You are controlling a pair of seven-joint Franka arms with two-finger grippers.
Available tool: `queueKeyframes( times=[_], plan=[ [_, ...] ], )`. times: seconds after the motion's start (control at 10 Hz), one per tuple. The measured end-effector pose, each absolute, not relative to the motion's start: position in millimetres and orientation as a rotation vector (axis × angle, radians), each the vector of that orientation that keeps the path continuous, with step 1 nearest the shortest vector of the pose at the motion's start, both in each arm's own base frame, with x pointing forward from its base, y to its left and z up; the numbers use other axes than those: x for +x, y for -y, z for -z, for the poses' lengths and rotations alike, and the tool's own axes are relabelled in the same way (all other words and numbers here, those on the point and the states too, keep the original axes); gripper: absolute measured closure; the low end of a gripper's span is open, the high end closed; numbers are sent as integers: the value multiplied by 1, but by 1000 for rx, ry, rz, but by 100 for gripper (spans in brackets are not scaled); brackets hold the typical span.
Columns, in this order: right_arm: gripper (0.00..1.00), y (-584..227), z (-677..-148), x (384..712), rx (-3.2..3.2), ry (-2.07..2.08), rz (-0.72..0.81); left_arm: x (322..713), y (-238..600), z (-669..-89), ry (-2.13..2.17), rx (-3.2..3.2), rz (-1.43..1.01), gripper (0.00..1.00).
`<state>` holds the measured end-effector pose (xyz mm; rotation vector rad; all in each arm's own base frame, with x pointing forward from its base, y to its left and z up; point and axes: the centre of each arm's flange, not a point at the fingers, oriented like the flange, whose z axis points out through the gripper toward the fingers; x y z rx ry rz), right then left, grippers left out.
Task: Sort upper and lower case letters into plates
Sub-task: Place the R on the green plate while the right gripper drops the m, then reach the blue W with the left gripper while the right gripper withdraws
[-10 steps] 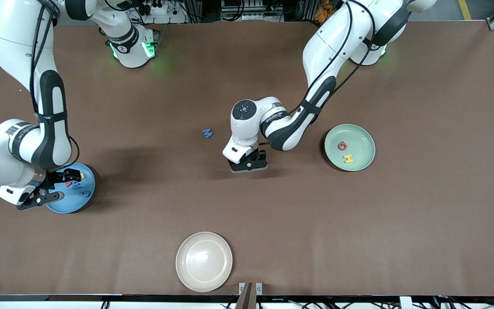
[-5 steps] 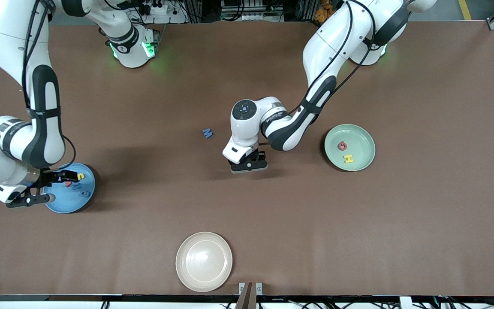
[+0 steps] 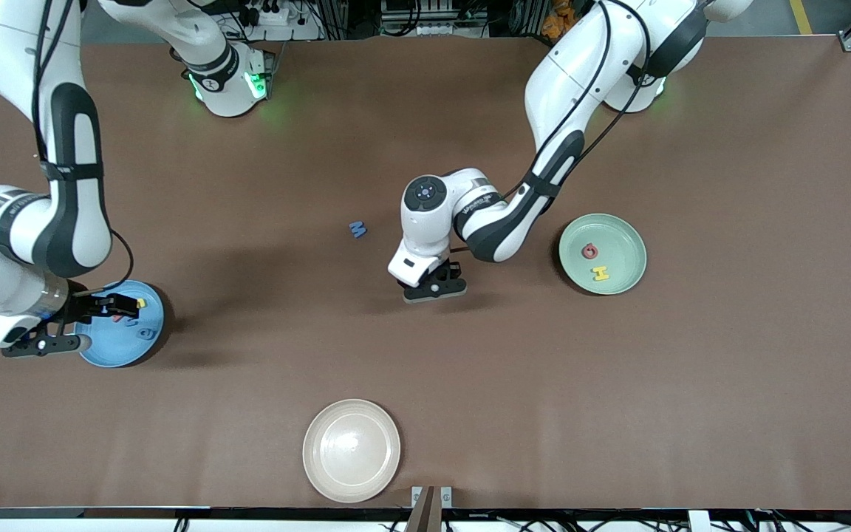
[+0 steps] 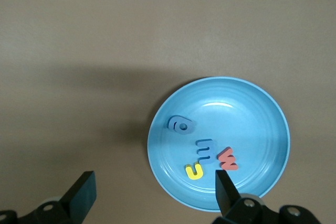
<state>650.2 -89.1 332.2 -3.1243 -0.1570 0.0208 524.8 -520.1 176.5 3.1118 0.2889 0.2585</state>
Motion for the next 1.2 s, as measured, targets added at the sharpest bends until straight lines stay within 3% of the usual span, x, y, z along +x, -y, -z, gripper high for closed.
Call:
queueKeyframes(
  times=[0.4,0.7,0.9,1.2],
  plan=[
    [0,80,-342,647,-3095,161,-40,574,441,-235,-135,3263,-55,62],
    [0,66,-348,647,-3031,108,-34,593,330,-277,57,3248,153,62],
    [0,62,-360,644,-3069,113,-61,571,250,-290,164,3208,237,62],
    [0,36,-374,628,-3115,140,-104,511,169,-262,251,3152,219,61]
  ],
)
